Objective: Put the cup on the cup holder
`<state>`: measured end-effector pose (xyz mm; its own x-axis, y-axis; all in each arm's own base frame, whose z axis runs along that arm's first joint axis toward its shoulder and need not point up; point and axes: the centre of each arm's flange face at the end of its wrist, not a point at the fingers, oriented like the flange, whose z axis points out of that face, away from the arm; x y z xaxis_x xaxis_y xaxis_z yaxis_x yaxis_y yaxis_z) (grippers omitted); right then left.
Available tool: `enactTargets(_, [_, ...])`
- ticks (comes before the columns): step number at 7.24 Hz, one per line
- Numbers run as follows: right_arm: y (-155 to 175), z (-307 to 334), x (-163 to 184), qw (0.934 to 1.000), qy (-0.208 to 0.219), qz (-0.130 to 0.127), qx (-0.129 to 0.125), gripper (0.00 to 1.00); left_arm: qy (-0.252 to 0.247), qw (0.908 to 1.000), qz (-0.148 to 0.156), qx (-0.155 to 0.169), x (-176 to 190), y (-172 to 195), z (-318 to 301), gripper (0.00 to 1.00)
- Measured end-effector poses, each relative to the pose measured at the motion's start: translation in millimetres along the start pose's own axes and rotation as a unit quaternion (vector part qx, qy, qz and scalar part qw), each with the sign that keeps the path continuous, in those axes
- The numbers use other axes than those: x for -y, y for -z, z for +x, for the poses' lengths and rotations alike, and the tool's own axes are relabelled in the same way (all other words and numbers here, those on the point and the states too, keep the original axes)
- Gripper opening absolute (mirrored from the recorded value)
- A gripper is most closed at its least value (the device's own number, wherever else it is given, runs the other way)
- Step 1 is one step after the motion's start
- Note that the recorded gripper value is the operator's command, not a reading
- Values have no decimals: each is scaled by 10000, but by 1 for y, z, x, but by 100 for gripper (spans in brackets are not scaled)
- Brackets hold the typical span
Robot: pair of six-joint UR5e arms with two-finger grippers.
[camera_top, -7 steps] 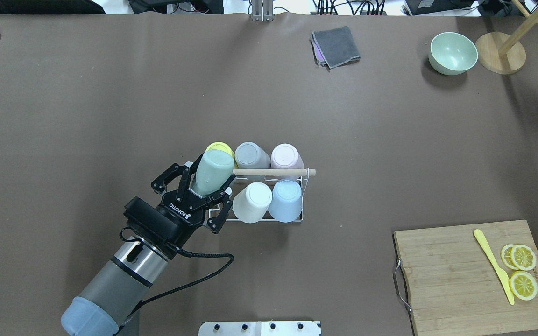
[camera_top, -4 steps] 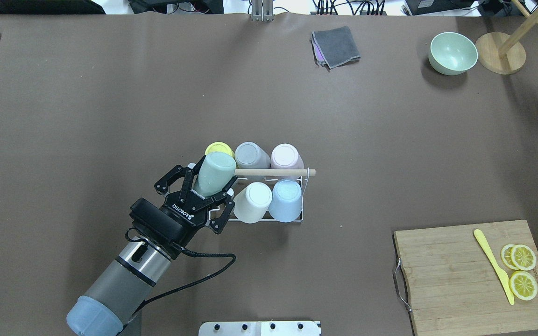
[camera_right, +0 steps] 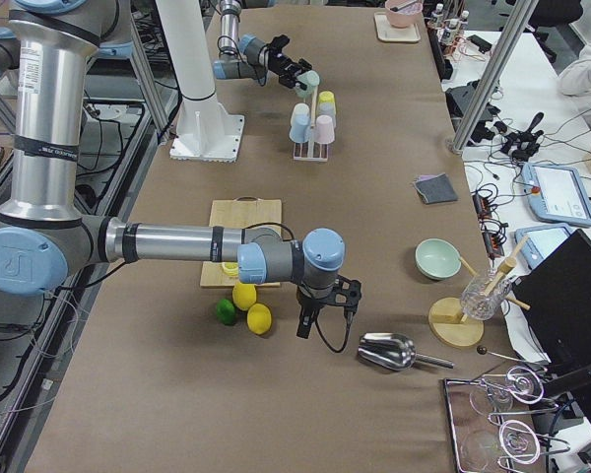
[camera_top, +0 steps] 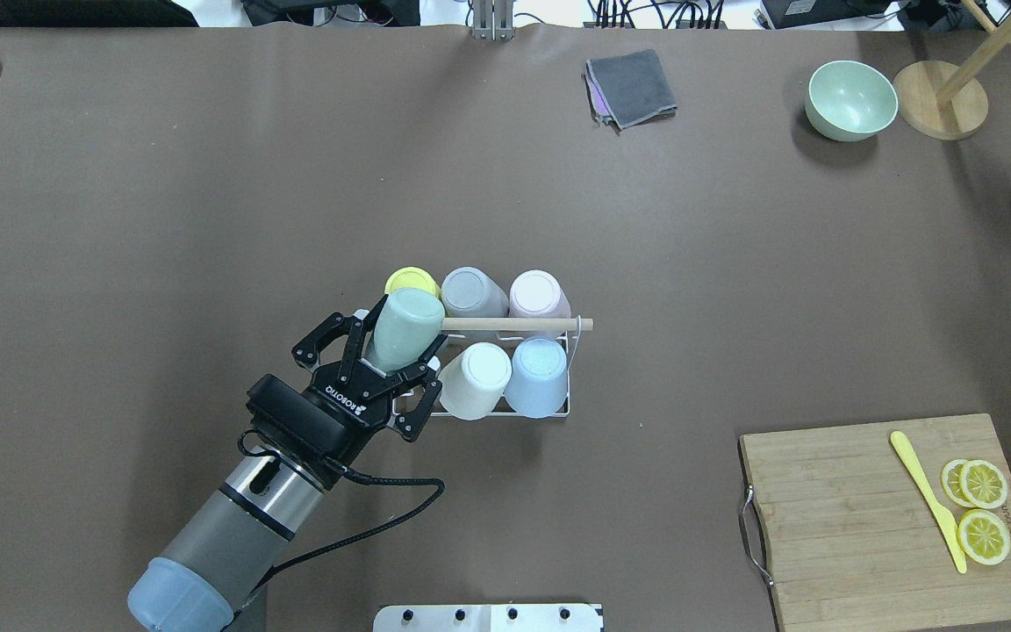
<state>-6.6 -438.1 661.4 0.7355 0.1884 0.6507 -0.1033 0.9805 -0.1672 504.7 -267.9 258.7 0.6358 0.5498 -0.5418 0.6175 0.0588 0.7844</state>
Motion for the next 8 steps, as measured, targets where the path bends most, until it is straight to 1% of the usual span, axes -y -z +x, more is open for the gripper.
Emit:
enactTargets(2, [3,-3,0,9996,285,39,21,99,35,10000,5,-24,-7,2,0,0])
enactTargets(3, [4,-5,1,9992,389,50,26,99,43,10000,5,-30,-10,3,0,77])
enactTargets(4, [5,-6,1,9987,512,55,31,99,51,10000,10,-29,-11,3,-1,98])
enactTargets(6, [4,-6,1,9973,731,38,38,99,149,9998,85,-53,-12,6,-3,98])
enactTargets(8, [4,-7,0,9970,768,19,116,99,271,9994,205,-65,-5,8,-6,97])
